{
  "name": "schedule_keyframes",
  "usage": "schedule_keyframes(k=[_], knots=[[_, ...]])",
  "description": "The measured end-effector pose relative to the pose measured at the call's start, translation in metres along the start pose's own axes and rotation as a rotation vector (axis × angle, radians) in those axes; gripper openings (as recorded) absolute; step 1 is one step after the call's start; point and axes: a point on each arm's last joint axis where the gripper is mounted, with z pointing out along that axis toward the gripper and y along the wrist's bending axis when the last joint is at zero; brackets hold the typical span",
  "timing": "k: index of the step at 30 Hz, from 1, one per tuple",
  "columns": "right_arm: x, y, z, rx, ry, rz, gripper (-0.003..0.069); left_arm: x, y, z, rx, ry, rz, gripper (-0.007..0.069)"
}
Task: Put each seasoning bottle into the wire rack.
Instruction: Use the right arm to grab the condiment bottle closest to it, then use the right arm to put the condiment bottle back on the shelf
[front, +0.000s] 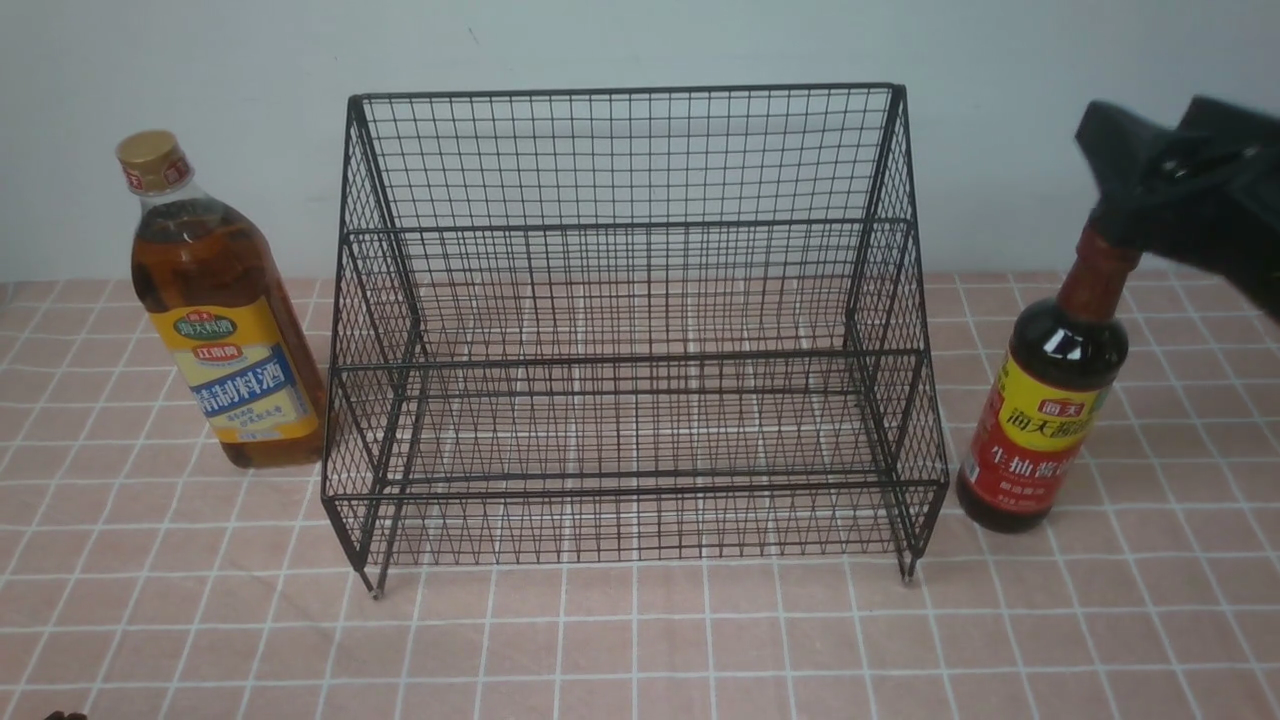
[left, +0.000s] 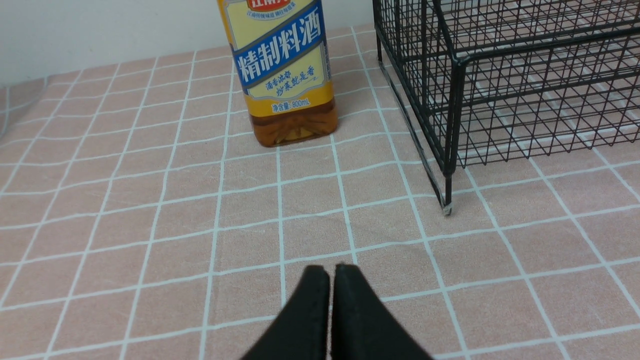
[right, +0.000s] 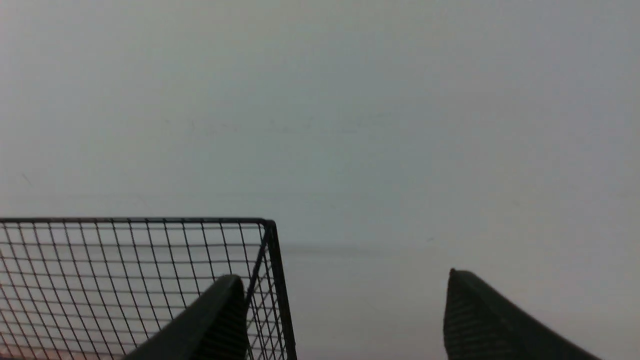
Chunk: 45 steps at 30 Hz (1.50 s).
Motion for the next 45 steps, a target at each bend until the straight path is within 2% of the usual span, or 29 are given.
schedule_keyframes(k=[11,16,17,18,21,26,31,35,40,45], knots=[[0.034,-0.004,0.018,0.006,0.14,-0.025,0.0486,0.0,0.0,0.0,0.0,0.0,0.0,-0.0007],[0.048,-0.006,0.022,0.018,0.216,-0.034,0.0379,0.0,0.0,0.0,0.0,0.0,0.0,-0.0007],[0.052,-0.007,0.022,0.016,0.241,-0.05,0.0289,0.0,0.0,0.0,0.0,0.0,0.0,-0.0007],[0.052,-0.006,0.023,0.006,0.246,-0.088,0.0267,0.0,0.0,0.0,0.0,0.0,0.0,-0.0007],[0.047,-0.005,0.019,-0.002,0.251,-0.134,0.0269,0.0,0.0,0.0,0.0,0.0,0.0,-0.0007],[0.02,-0.001,-0.001,-0.002,0.227,-0.242,0.0269,0.0,0.0,0.0,0.0,0.0,0.0,-0.0007],[-0.064,0.01,-0.032,0.01,-0.019,-0.252,0.0269,0.0,0.0,0.0,0.0,0.0,0.0,-0.0007],[-0.118,0.031,-0.044,-0.057,-0.187,-0.223,0.0269,0.0,0.0,0.0,0.0,0.001,0.0,-0.0007],[-0.14,0.066,-0.034,-0.205,-0.237,-0.176,0.0269,0.0,0.0,0.0,0.0,0.001,0.0,-0.0007],[-0.133,0.09,-0.006,-0.293,-0.209,-0.154,0.0269,0.0,0.0,0.0,0.0,0.001,0.0,-0.0007]])
